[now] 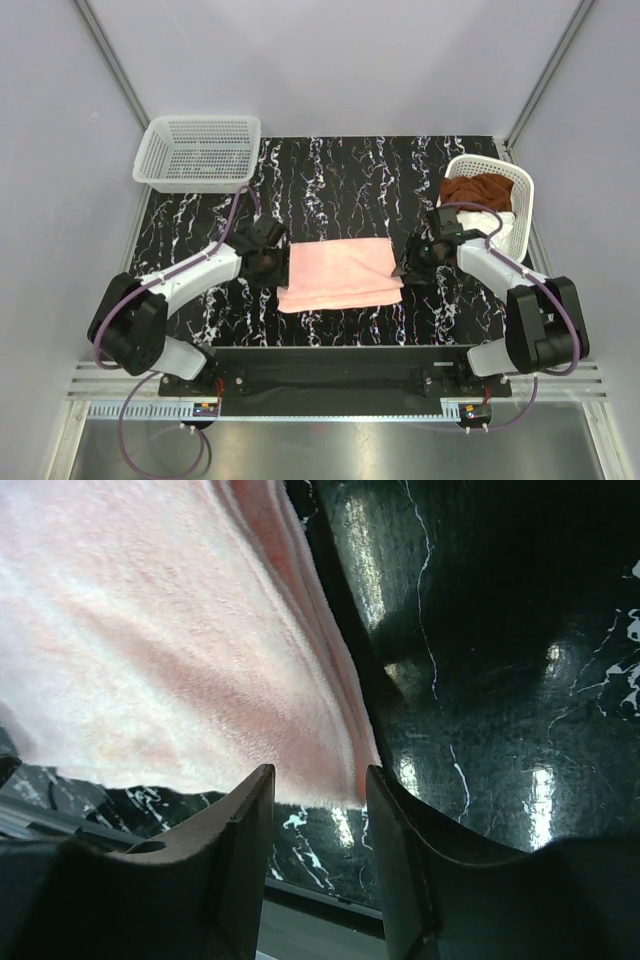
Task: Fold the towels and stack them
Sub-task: Fold the towel
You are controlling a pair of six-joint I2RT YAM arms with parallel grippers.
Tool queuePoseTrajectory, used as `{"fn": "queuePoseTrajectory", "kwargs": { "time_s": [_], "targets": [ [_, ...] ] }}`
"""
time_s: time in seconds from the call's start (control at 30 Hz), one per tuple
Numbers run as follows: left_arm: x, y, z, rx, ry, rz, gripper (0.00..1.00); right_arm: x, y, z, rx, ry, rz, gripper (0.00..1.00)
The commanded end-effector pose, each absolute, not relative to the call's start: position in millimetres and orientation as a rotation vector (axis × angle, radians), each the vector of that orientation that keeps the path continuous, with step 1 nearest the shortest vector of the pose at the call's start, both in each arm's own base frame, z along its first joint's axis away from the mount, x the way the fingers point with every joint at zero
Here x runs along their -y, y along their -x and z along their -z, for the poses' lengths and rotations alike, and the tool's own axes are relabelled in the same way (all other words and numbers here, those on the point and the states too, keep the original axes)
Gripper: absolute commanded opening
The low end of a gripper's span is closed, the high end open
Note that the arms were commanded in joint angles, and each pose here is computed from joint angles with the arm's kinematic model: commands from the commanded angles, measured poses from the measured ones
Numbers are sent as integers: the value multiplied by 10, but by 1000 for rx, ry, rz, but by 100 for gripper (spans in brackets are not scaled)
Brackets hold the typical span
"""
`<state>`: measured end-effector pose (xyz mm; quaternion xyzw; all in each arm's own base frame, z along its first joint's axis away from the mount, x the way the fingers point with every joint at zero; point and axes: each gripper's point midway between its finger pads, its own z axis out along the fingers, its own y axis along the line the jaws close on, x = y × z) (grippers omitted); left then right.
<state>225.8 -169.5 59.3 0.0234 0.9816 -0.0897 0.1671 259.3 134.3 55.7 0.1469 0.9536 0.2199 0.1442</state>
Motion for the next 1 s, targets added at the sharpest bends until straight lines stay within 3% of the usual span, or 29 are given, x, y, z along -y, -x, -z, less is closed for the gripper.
{"fn": "queuePoseTrajectory", "kwargs": {
  "time_s": [0.0, 0.13, 0.4, 0.63, 0.8, 0.87, 0.97],
  "targets": [
    [1811, -2299, -423, -2782, 55, 324, 55, -1347, -2700, -485, -2727, -448, -540, 49],
    [1749, -2296, -320, -2801, 79, 263, 54, -1314, -2628, -367, -2734, -489, -520, 49],
    [1796, -2348, -317, -2788, 101, 283, 48, -1337, -2641, -357, -2714, -487, -540, 39],
    [1803, -2320, -256, -2811, 118, 286, 42, -1371, -2556, -353, -2731, -552, -553, 50],
    [1766, -2282, -207, -2817, 133, 271, 35, -1368, -2506, -305, -2715, -600, -565, 49],
    [1759, -2278, -198, -2816, 132, 265, 28, -1356, -2506, -299, -2711, -600, -554, 44],
    [1724, -2280, -213, -2816, 134, 237, 15, -1340, -2541, -341, -2694, -594, -540, 25]
  ]
}}
